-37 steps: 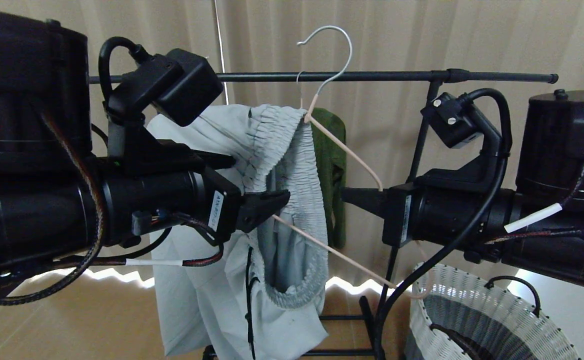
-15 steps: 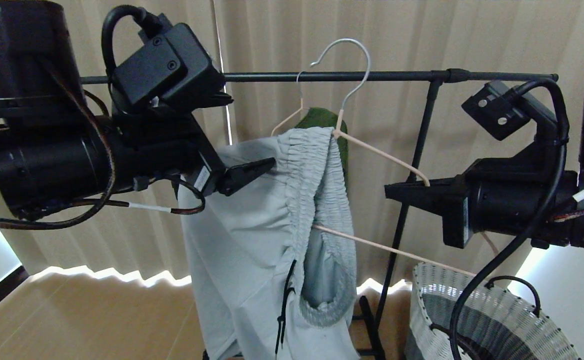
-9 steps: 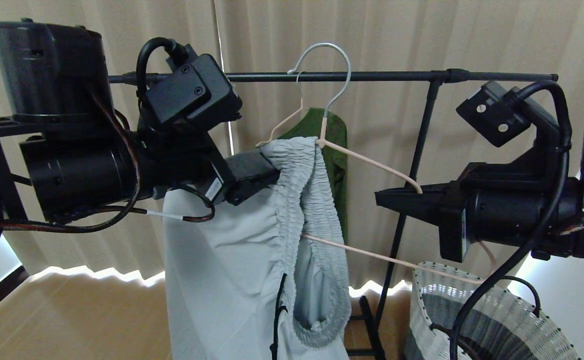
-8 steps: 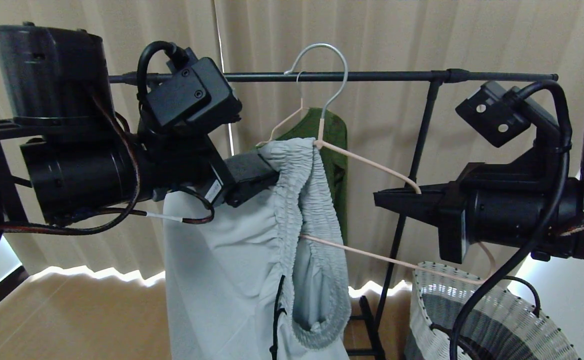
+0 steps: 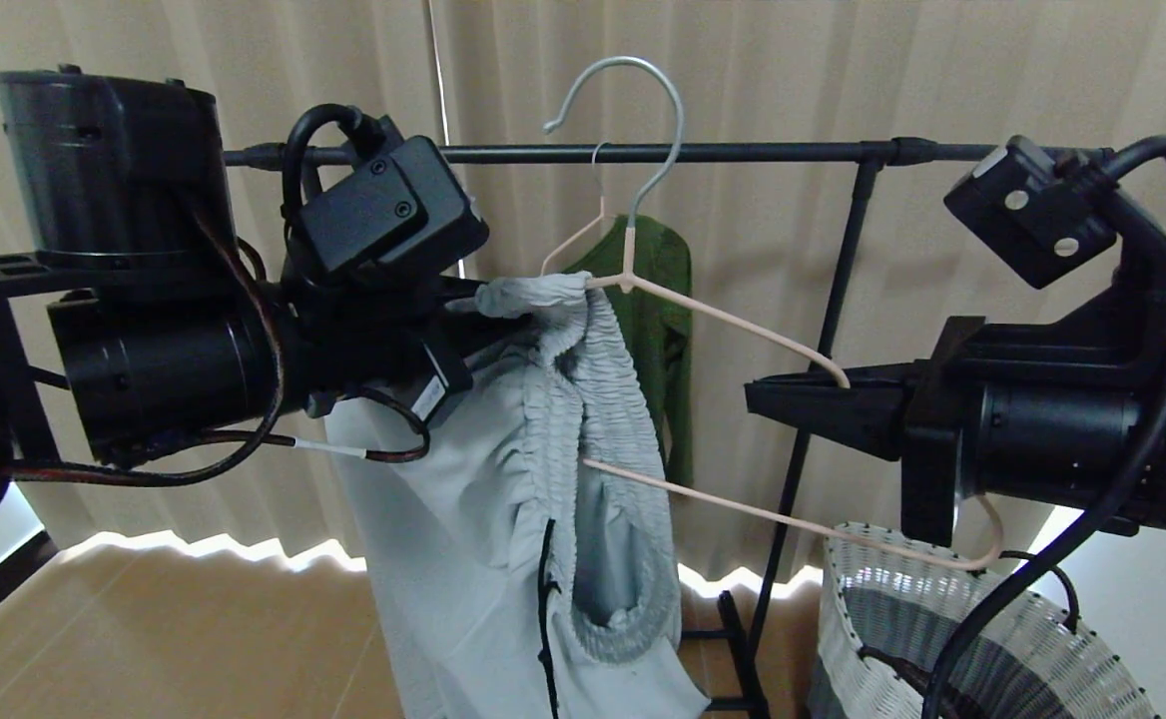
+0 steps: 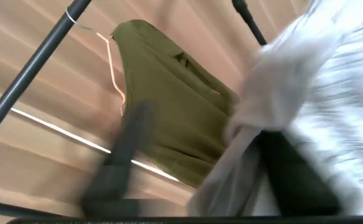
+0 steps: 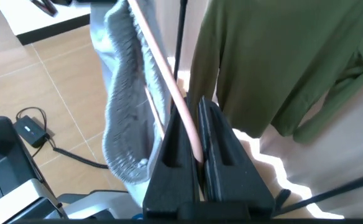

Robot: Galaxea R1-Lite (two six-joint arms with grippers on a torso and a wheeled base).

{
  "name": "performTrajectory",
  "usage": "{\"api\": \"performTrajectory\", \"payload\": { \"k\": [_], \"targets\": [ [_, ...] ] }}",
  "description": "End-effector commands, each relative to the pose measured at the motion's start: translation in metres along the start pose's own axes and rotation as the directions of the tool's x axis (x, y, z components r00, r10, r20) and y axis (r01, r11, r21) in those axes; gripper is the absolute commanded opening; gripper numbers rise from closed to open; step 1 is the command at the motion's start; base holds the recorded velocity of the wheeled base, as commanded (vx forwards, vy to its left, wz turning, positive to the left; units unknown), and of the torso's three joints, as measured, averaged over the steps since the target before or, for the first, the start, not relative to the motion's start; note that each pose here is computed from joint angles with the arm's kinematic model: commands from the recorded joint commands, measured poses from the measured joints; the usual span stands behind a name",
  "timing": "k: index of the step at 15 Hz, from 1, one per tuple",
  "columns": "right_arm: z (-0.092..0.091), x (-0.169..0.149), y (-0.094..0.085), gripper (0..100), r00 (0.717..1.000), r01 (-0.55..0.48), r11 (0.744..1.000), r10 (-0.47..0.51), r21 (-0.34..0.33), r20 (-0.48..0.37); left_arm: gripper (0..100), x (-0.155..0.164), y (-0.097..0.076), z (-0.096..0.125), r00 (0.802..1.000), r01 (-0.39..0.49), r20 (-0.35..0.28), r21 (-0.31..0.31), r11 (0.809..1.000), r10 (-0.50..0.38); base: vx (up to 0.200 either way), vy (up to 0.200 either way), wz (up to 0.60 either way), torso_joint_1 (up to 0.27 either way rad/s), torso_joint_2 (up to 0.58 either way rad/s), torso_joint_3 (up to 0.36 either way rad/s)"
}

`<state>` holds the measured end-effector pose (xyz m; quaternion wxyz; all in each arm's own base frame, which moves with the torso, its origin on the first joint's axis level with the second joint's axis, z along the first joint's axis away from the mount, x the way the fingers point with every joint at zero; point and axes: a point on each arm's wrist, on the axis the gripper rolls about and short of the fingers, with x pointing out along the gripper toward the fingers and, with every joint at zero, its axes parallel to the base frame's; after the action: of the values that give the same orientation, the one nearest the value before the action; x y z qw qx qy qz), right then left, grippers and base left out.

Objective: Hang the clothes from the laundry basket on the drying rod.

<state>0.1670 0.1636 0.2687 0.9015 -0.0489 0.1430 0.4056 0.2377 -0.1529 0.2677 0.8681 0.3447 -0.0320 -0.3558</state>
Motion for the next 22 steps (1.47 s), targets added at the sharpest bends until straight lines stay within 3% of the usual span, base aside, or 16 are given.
{"api": "performTrajectory", "payload": {
  "k": [1, 4, 7, 8, 12, 17, 19, 21, 22],
  "targets": [
    [0.001, -0.004, 0.001, 0, 1.0, -0.005, 1.0, 0.005, -0.001, 0.008, 0, -0.001, -0.002, -0.002, 1.0, 0.006, -0.002, -0.002, 1.0, -0.006, 0.0, 0.0, 0.0, 0.0, 0.0, 0.0],
    [0.001, -0.003, -0.001, 0, 1.0, 0.001, 1.0, -0.001, 0.0, 0.009, 0, -0.009, -0.006, -0.003, 0.998, 0.045, 0.042, -0.003, 0.999, -0.045, 0.0, 0.0, 0.0, 0.0, 0.0, 0.0],
    [0.0, -0.003, -0.001, 0, 1.0, 0.002, 1.0, -0.003, 0.002, 0.004, 0, -0.01, -0.006, -0.003, 0.998, 0.041, 0.043, -0.006, 0.999, -0.04, 0.0, 0.0, 0.0, 0.0, 0.0, 0.0],
    [0.001, -0.003, -0.001, 100, 1.0, 0.002, 1.0, -0.003, 0.002, 0.005, 0, -0.011, -0.006, -0.003, 0.998, 0.039, 0.043, -0.006, 0.999, -0.038, 0.0, 0.0, 0.0, 0.0, 0.0, 0.0],
    [0.001, -0.004, -0.001, 100, 1.0, 0.006, 1.0, -0.006, 0.002, 0.004, 0, -0.011, -0.004, -0.003, 0.999, 0.03, 0.039, -0.011, 0.999, -0.029, 0.0, 0.0, 0.0, 0.0, 0.0, 0.0],
    [0.0, -0.014, -0.01, 100, 0.998, 0.053, 0.999, -0.053, 0.012, 0.02, 0, -0.013, 0.007, -0.012, 0.992, -0.105, -0.071, -0.017, 0.994, 0.103, 0.0, 0.0, 0.0, 0.0, 0.0, 0.0],
    [-0.003, -0.018, -0.018, 100, 0.996, 0.092, 0.995, -0.092, 0.024, 0.02, 0, -0.014, 0.009, -0.015, 0.97, -0.193, -0.152, -0.015, 0.981, 0.188, 0.0, 0.0, 0.0, 0.0, 0.0, 0.0],
    [-0.006, -0.02, -0.024, 100, 0.993, 0.118, 0.992, -0.119, 0.032, 0.014, 0, -0.014, 0.011, -0.017, 0.945, -0.268, -0.209, -0.051, 0.962, 0.252, 0.0, 0.0, 0.0, 0.0, 0.0, 0.0],
    [-0.008, -0.022, -0.025, 100, 0.992, 0.127, 0.991, -0.127, 0.036, 0.009, 0, -0.014, 0.013, -0.017, 0.916, -0.333, -0.254, -0.056, 0.941, 0.309, 0.0, 0.0, 0.0, 0.0, 0.0, 0.0]
  ]
}}
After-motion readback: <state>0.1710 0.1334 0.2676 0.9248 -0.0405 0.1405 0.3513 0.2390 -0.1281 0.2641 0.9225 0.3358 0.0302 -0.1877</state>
